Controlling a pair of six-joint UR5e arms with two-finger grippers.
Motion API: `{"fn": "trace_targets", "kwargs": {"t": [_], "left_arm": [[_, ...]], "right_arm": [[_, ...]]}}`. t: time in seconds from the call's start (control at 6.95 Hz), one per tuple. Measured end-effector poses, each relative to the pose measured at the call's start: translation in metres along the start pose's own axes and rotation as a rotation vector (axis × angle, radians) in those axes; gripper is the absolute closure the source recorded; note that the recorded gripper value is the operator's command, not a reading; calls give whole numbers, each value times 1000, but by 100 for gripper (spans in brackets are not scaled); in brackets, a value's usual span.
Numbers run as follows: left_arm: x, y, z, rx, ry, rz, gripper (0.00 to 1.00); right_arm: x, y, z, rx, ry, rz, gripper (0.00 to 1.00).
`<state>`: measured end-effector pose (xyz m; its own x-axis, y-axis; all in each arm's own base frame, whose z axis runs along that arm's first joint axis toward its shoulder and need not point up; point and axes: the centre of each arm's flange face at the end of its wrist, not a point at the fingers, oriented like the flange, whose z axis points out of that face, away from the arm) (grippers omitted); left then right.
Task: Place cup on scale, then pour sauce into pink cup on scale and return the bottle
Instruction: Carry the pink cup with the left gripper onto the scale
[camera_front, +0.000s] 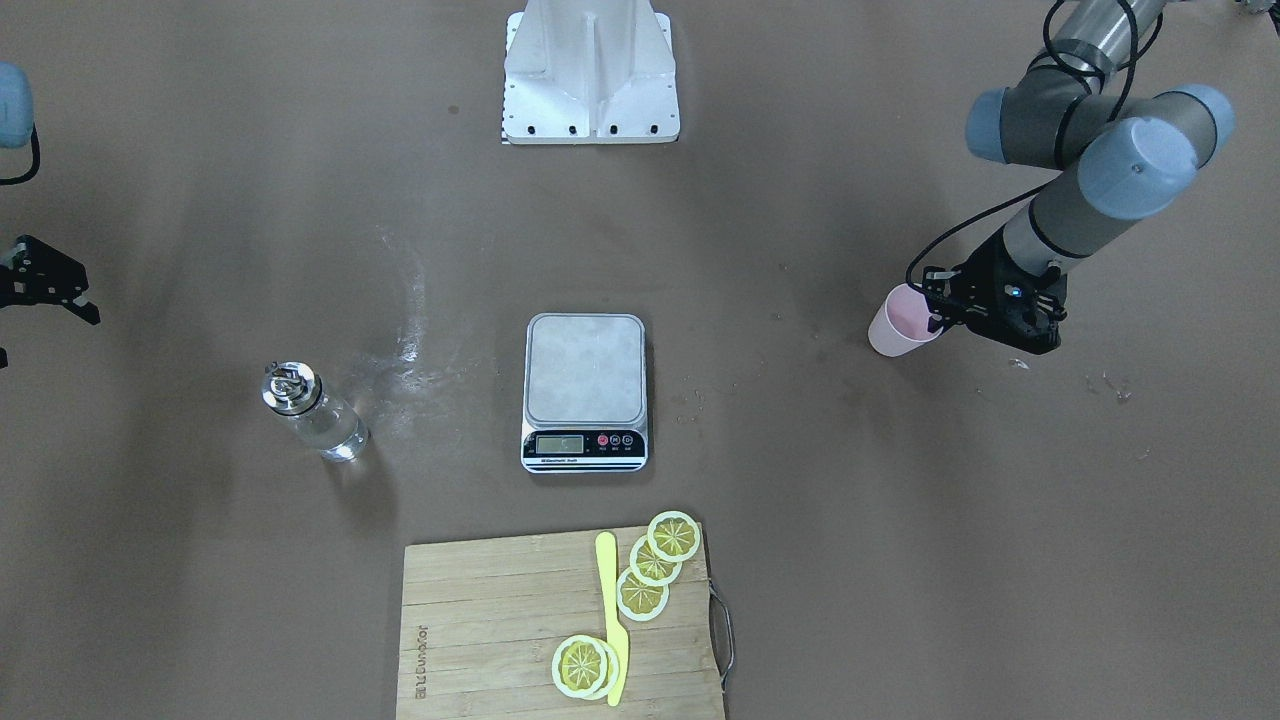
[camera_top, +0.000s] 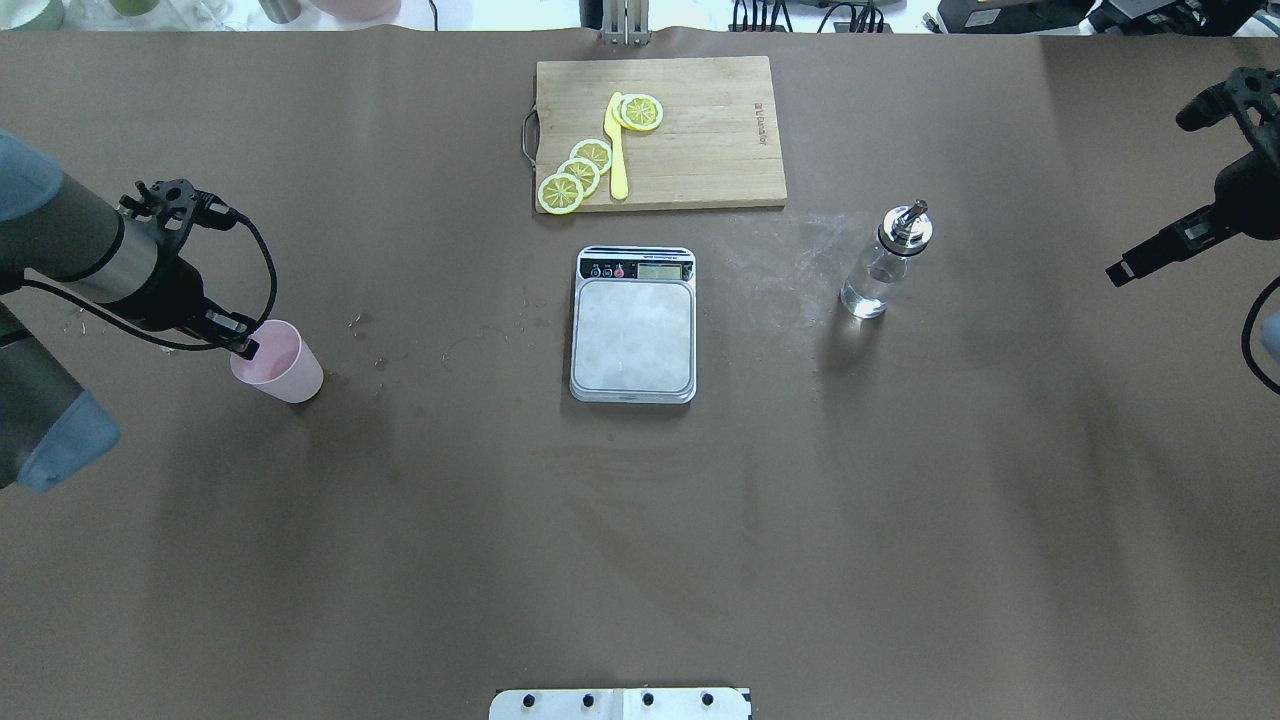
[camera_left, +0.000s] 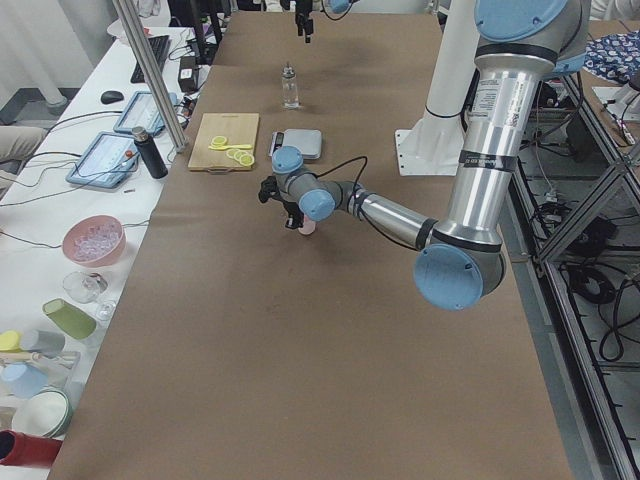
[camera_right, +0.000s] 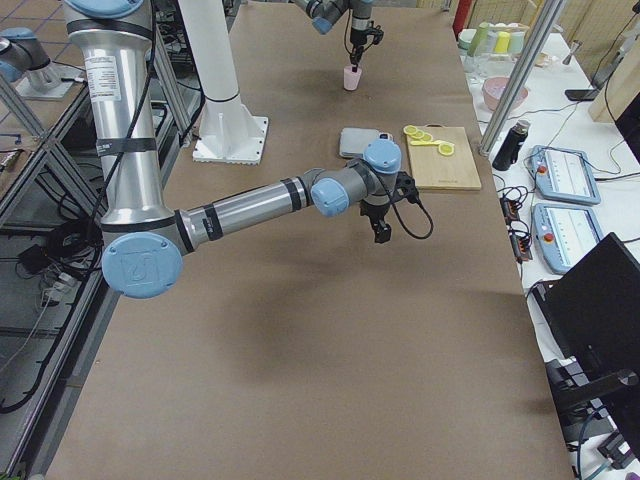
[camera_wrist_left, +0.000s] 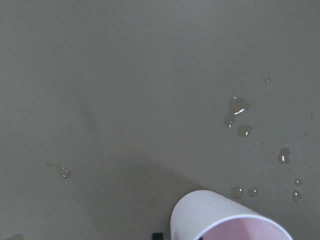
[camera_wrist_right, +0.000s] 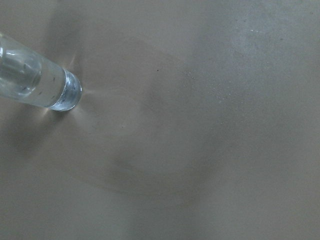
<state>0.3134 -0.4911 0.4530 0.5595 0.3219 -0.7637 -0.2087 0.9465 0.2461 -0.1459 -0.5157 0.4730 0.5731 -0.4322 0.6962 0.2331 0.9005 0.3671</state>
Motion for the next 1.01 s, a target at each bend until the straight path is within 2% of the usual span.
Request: {"fn": "trace_targets", "kwargs": {"t": [0.29,0.72,1.01], "left_arm": [[27,-16,-13,4,40,4,100],[117,-66,-63,-9,75,-74,100],[178,-77,-74,-15,105,-135,100]], "right_arm": [[-7,-4,3,-2,-6,-13,0],[-30,-16,7,1,-24,-59,0],[-41,-16,10,27,-31,-106,0]]}}
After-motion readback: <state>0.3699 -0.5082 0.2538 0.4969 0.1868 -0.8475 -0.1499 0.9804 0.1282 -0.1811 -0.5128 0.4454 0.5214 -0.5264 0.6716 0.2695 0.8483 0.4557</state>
